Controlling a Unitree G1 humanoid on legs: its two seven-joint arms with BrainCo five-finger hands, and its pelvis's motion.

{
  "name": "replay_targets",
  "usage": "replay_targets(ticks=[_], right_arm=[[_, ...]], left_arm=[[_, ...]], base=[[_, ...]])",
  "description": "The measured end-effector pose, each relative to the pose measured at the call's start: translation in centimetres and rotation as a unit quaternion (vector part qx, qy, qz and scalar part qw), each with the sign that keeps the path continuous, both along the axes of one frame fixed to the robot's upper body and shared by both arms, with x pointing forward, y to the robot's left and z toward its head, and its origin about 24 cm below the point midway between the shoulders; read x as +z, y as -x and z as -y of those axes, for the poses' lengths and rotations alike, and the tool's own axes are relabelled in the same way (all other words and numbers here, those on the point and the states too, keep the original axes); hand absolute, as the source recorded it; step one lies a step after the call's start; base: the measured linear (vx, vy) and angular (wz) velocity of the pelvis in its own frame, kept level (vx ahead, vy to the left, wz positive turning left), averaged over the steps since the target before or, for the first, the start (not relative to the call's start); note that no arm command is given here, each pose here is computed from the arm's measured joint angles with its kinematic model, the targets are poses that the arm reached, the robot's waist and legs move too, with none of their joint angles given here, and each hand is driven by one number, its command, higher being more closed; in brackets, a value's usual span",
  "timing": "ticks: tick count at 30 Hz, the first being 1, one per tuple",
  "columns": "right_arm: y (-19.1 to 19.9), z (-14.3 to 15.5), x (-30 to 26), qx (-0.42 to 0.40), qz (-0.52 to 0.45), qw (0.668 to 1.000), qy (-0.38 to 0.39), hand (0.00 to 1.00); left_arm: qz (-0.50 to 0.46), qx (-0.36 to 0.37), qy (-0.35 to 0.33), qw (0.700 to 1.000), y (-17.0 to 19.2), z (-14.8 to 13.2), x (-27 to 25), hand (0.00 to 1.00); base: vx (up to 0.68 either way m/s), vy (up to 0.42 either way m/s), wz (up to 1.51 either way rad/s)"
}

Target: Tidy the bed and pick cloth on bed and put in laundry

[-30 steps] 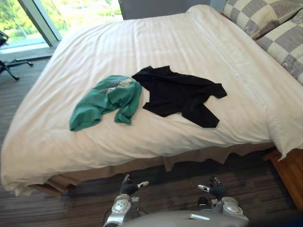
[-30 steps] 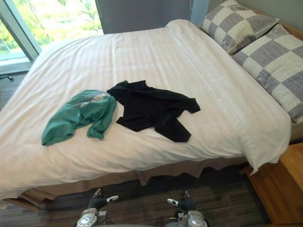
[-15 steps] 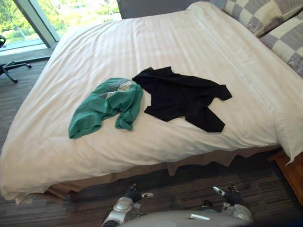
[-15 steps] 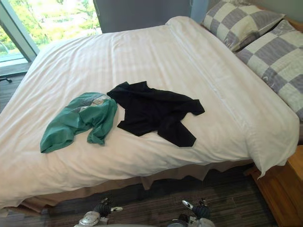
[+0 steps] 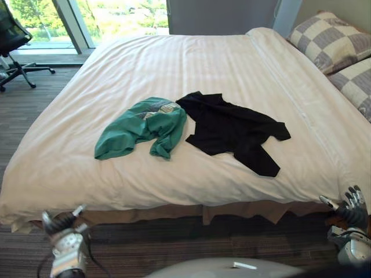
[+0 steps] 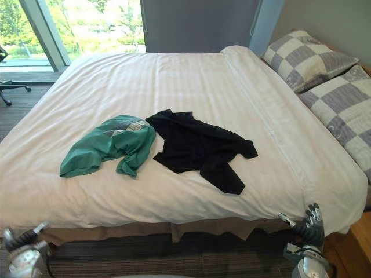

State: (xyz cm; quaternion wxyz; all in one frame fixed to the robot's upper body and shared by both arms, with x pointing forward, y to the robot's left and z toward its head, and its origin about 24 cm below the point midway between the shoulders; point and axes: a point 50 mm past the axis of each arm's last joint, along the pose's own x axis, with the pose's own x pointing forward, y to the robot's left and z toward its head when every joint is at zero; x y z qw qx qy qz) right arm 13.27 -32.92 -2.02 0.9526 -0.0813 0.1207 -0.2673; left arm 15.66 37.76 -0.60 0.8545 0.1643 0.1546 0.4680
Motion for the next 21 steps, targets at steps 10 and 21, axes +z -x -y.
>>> replay_targets(ticks=[10, 21], right_arm=[[-2.3, -2.5, 4.1, 0.151, 0.035, 0.986, 0.057, 0.00], [-4.9, -5.6, 3.4, 0.243, 0.019, 0.970, 0.024, 0.00]], left_arm=[[0.075, -0.232, -0.192, 0.951, -6.8, 5.1, 8.7, 0.00], [-0.086, -0.165, -0.299, 0.936, -10.4, -1.1, 12.4, 0.00]], base=[[-0.03, -0.019, -0.03], [-0.04, -0.029, -0.40]])
